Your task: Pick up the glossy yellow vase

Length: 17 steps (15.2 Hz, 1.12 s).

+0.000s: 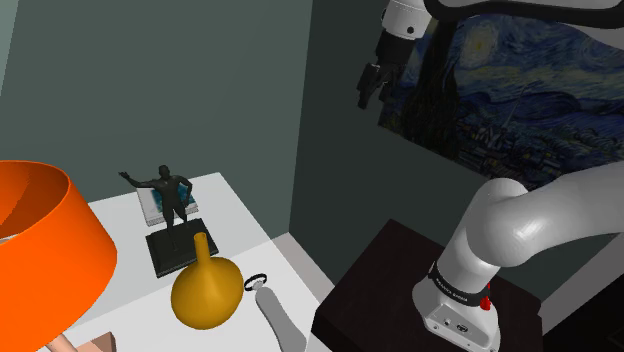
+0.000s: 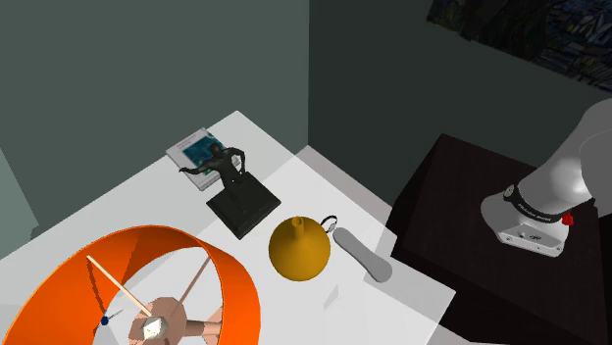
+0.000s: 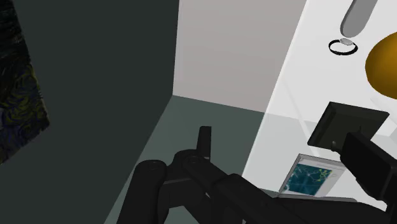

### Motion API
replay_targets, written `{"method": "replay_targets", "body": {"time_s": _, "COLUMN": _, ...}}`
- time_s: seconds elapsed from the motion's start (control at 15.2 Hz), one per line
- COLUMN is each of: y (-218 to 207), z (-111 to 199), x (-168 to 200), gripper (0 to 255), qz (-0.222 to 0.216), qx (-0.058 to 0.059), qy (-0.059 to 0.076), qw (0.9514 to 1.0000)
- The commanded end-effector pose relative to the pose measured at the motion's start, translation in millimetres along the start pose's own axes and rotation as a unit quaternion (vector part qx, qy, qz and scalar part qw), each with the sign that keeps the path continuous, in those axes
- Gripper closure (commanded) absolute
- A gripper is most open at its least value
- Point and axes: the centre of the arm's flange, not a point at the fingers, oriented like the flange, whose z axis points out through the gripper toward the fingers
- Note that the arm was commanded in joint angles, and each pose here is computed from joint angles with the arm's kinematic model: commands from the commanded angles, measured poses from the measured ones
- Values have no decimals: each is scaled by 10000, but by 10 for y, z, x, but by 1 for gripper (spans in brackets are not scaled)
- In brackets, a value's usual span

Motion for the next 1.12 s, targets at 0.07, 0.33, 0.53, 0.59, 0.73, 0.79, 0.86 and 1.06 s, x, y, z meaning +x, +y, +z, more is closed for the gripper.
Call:
{"method": "replay_targets", "body": {"time_s": 0.07, "y": -106, "z": 69, "x": 31, "gripper": 0, "qz": -17, "qx": 12, "qy": -13, "qw": 10000}}
{"method": "replay_targets", "body": {"time_s": 0.33, "y": -531, "z": 343, "x": 148, "gripper": 0, "qz": -83, "qx": 59, "qy": -66, "qw": 9999}}
{"method": "replay_targets", "body": {"time_s": 0.53, "y": -853, "z": 546, "x": 230, "gripper": 0, "qz": -133, "qx": 95, "qy": -105, "qw": 9998}}
{"method": "replay_targets", "body": {"time_s": 0.59, "y": -961, "z": 614, "x": 256, "gripper": 0, "qz": -150, "qx": 107, "qy": -118, "qw": 9998}}
{"method": "replay_targets", "body": {"time_s": 0.73, "y": -1178, "z": 748, "x": 308, "gripper": 0, "qz": -183, "qx": 130, "qy": -144, "qw": 9996}}
{"method": "replay_targets", "body": {"time_s": 0.79, "y": -1286, "z": 815, "x": 332, "gripper": 0, "qz": -200, "qx": 142, "qy": -157, "qw": 9996}}
{"method": "replay_targets", "body": {"time_s": 0.86, "y": -1395, "z": 881, "x": 356, "gripper": 0, "qz": -217, "qx": 154, "qy": -170, "qw": 9995}}
{"method": "replay_targets", "body": {"time_s": 1.06, "y": -1723, "z": 1080, "x": 426, "gripper": 0, "qz": -267, "qx": 190, "qy": -210, "qw": 9992}}
